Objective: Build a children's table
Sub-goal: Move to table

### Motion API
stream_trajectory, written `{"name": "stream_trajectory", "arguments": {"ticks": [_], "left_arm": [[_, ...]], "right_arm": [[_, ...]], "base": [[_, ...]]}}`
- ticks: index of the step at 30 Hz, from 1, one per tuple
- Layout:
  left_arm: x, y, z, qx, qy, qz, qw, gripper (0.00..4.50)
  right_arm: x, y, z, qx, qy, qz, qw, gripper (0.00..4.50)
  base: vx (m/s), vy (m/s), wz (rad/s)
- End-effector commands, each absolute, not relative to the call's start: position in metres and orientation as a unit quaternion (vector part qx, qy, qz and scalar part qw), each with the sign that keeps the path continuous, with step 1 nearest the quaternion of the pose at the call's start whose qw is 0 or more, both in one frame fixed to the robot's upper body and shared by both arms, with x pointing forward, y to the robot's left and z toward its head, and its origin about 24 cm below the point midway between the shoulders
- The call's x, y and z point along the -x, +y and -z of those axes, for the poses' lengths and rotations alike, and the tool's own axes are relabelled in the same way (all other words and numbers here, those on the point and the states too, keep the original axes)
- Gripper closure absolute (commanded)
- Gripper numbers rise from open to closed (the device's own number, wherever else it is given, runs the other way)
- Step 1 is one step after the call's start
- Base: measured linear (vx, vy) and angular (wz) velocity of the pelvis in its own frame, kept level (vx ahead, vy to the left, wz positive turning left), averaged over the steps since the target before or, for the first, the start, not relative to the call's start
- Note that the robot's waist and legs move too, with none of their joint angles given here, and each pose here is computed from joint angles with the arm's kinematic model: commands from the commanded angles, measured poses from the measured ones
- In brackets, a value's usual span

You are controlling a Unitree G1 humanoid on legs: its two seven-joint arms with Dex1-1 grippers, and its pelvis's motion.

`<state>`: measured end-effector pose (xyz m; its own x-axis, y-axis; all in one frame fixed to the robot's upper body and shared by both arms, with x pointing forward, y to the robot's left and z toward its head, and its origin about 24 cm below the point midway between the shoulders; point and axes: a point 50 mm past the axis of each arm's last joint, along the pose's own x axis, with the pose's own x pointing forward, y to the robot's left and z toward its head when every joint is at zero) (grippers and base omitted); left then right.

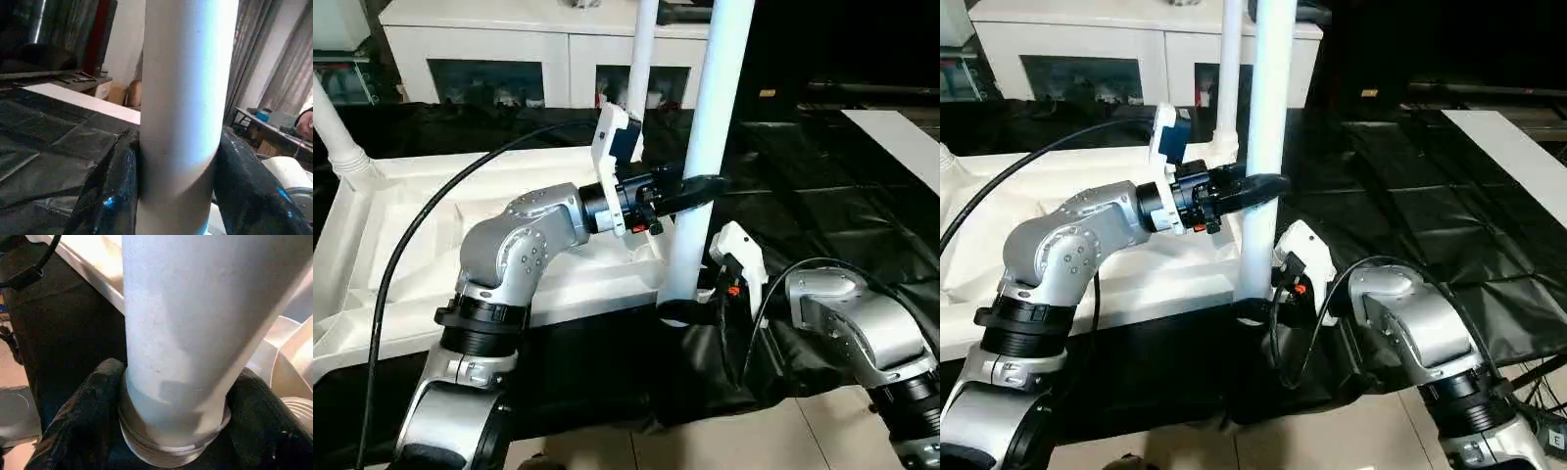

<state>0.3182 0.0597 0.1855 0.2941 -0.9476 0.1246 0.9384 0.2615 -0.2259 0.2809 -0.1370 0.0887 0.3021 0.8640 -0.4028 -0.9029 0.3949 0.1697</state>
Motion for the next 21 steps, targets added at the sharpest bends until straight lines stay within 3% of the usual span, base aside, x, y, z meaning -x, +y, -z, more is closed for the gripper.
{"name": "stream_trajectory", "arguments": {"ticks": [1, 3, 7, 13, 17, 21], "left_arm": [[-0.325, 0.061, -0.192, 0.123, 0.019, 0.569, 0.813, 2.68], [-0.327, 0.062, -0.196, 0.128, 0.013, 0.559, 0.819, 2.68], [-0.332, 0.065, -0.202, 0.13, 0.012, 0.54, 0.832, 2.68], [-0.34, 0.068, -0.208, 0.139, 0.031, 0.508, 0.85, 2.69], [-0.345, 0.068, -0.211, 0.155, 0.056, 0.475, 0.864, 2.69], [-0.349, 0.068, -0.216, 0.177, 0.056, 0.458, 0.87, 2.69]], "right_arm": [[-0.291, -0.138, -0.106, 0.053, 0.173, -0.536, 0.824, 1.83], [-0.294, -0.138, -0.111, 0.039, 0.158, -0.531, 0.832, 1.13], [-0.295, -0.14, -0.124, 0.01, 0.13, -0.537, 0.834, 0.87], [-0.3, -0.156, -0.15, -0.065, 0.104, -0.527, 0.841, 0.4], [-0.307, -0.173, -0.166, -0.122, 0.111, -0.512, 0.843, 0.33], [-0.308, -0.176, -0.163, -0.096, 0.133, -0.506, 0.847, 0.33]], "base": [[0.0, 0.0, 0.0], [0.0, 0.0, 0.0], [0.0, 0.0, 0.0], [0.0, 0.0, 0.0], [0.0, 0.0, 0.0], [0.0, 0.0, 0.0]]}}
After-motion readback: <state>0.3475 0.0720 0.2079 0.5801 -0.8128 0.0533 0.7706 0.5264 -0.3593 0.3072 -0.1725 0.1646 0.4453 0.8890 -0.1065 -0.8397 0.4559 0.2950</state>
